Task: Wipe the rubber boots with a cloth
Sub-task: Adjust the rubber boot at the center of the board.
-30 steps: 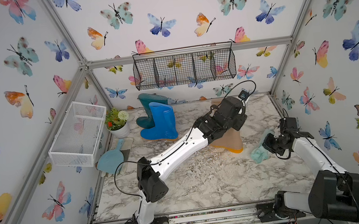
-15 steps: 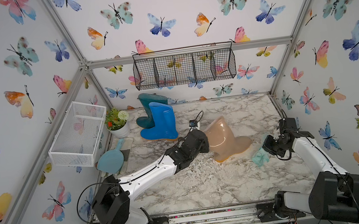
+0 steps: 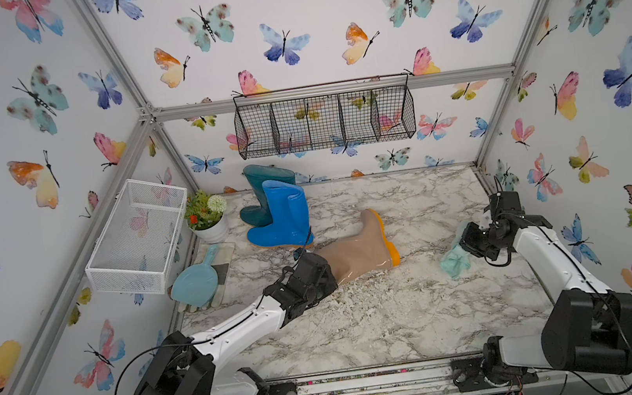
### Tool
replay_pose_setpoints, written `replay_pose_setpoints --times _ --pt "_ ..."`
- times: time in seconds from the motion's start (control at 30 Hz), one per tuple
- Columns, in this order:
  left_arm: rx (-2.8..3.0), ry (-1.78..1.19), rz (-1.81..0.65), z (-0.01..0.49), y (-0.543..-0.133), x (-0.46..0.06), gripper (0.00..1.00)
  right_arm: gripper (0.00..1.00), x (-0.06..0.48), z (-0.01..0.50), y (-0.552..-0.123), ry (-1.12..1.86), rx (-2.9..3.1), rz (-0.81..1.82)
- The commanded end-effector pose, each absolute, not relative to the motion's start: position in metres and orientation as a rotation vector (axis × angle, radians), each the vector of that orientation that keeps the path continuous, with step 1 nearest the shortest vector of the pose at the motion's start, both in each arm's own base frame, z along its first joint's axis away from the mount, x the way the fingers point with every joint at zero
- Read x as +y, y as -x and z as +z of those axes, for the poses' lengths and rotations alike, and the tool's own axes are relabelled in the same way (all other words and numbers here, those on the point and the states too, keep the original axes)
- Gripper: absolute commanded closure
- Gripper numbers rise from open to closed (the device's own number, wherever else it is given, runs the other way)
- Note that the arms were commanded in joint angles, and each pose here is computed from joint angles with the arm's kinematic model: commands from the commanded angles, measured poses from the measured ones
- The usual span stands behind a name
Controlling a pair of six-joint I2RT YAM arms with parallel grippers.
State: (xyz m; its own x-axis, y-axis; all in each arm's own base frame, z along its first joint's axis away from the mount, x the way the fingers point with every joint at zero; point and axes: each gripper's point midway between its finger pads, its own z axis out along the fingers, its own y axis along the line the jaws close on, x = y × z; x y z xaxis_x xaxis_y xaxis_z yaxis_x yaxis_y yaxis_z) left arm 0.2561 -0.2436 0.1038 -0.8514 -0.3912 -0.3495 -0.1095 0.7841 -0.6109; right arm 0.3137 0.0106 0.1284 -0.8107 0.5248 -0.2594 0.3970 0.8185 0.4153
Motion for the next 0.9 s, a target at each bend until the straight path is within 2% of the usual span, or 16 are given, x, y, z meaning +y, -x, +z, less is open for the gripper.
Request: replay_pose_setpoints --times 0.0,0.1,0.17,0.2,0.23,0.37,0.47,0.67,0.87 --pt "2.555 0.283 -0.945 0.110 -0.232 -0.254 1.00 0.99 0.018 0.137 -0.320 -0.667 2.633 0.525" --pt "2.564 0.173 -0.944 0.113 -0.215 -0.254 1.00 0.99 0.022 0.141 -0.325 -0.651 2.626 0.543" --pt "2.549 0.093 -0.906 0.125 -0.206 -0.252 0.77 0.99 0.025 0.146 -0.328 -0.635 2.617 0.545" --pt "2.541 0.062 -0.869 0.132 -0.203 -0.250 0.61 0.99 0.026 0.147 -0.329 -0.631 2.615 0.545" --pt "2.536 0.034 -0.828 0.138 -0.202 -0.245 0.52 0.99 0.027 0.149 -0.331 -0.622 2.612 0.545" --pt "2.507 0.017 -0.687 0.156 -0.204 -0.221 0.35 0.99 0.038 0.153 -0.339 -0.591 2.604 0.566" --pt "2.432 0.062 -0.639 0.164 -0.213 -0.202 0.31 0.99 0.058 0.155 -0.348 -0.533 2.608 0.586" --pt "2.344 0.202 -0.840 0.149 -0.242 -0.175 0.31 0.99 0.135 0.152 -0.354 -0.321 2.677 0.654" --pt "2.310 0.325 -1.086 0.114 -0.275 -0.157 0.44 0.99 0.198 0.123 -0.337 -0.144 2.778 0.724"
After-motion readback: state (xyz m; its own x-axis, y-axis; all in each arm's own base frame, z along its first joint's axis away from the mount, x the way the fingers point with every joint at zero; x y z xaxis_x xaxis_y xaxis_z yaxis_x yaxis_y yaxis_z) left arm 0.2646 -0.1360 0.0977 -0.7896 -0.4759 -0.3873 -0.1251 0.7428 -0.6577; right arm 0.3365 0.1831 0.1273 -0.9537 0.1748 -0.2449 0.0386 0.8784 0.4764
